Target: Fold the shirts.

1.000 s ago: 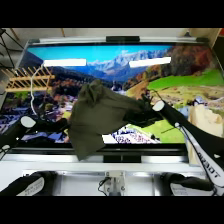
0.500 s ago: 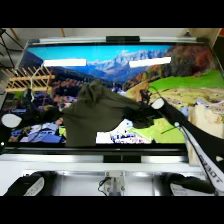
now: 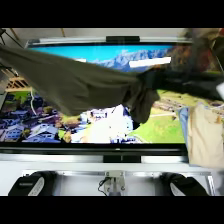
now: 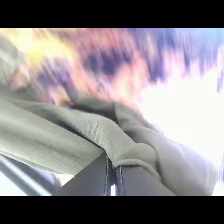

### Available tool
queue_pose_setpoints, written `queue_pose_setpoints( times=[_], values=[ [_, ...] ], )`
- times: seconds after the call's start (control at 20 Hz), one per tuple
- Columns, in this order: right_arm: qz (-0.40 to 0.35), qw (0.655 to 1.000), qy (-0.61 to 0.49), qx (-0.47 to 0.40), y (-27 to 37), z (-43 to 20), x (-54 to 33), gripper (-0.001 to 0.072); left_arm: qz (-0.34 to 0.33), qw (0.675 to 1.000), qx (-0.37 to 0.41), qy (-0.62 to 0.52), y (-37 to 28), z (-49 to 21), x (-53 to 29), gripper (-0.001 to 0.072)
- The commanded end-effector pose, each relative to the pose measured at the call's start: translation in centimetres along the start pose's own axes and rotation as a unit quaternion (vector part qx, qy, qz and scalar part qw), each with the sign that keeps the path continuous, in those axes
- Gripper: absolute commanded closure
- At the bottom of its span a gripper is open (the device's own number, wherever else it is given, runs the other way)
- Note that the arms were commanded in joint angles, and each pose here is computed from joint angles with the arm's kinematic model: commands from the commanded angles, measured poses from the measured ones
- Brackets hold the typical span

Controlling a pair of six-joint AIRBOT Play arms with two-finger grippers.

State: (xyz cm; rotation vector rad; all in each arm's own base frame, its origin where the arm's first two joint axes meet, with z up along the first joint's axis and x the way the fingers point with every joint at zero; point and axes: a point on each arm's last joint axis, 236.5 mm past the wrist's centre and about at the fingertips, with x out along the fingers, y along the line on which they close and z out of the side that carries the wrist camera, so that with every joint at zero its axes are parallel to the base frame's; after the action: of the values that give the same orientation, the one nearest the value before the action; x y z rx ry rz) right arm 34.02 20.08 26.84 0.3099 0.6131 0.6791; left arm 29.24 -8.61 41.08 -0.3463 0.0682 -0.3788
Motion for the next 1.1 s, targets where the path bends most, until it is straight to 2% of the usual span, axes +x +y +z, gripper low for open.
queue_pose_setpoints(
  times=[0.0,0.2,0.35,0.45,0.6,0.75,0.9,1.05],
  values=[
    [0.017,0.986,-0.135,-0.093,7.3,6.3,-10.4,0.0637,-0.048,0.987,0.065,-0.14,-7.7,9.3,-9.4,0.0673],
    [0.037,0.969,-0.211,-0.125,12.1,7.6,-17.7,0.0637,-0.065,0.973,0.097,-0.201,-11.1,11.4,-15.5,0.0673],
    [0.011,0.98,-0.165,-0.109,10.7,5.5,-17.2,0.0637,-0.034,0.971,0.119,-0.204,-10.0,11.5,-15.9,0.0673],
    [-0.046,0.992,-0.084,-0.088,6.9,2.9,-15.0,0.0637,-0.001,0.977,0.127,-0.173,-7.7,10.3,-13.7,0.0673],
    [-0.135,0.988,0.057,-0.037,-0.5,-1.4,-10.2,0.0637,0.037,0.993,0.1,-0.055,-2.1,4.1,-6.8,0.0673],
    [-0.163,0.974,0.16,0.016,-6.6,-5.4,-3.0,0.0637,0.079,0.993,0.058,0.06,5.2,-4.2,1.2,0.0673],
    [-0.184,0.961,0.193,0.073,-13.5,-8.5,6.0,0.0637,0.118,0.986,0.027,0.112,12.0,-9.5,8.9,0.0672],
    [-0.195,0.963,0.157,0.098,-19.0,-9.0,13.6,0.0637,0.152,0.978,0.003,0.146,17.9,-13.6,14.8,0.0672]
  ],
)
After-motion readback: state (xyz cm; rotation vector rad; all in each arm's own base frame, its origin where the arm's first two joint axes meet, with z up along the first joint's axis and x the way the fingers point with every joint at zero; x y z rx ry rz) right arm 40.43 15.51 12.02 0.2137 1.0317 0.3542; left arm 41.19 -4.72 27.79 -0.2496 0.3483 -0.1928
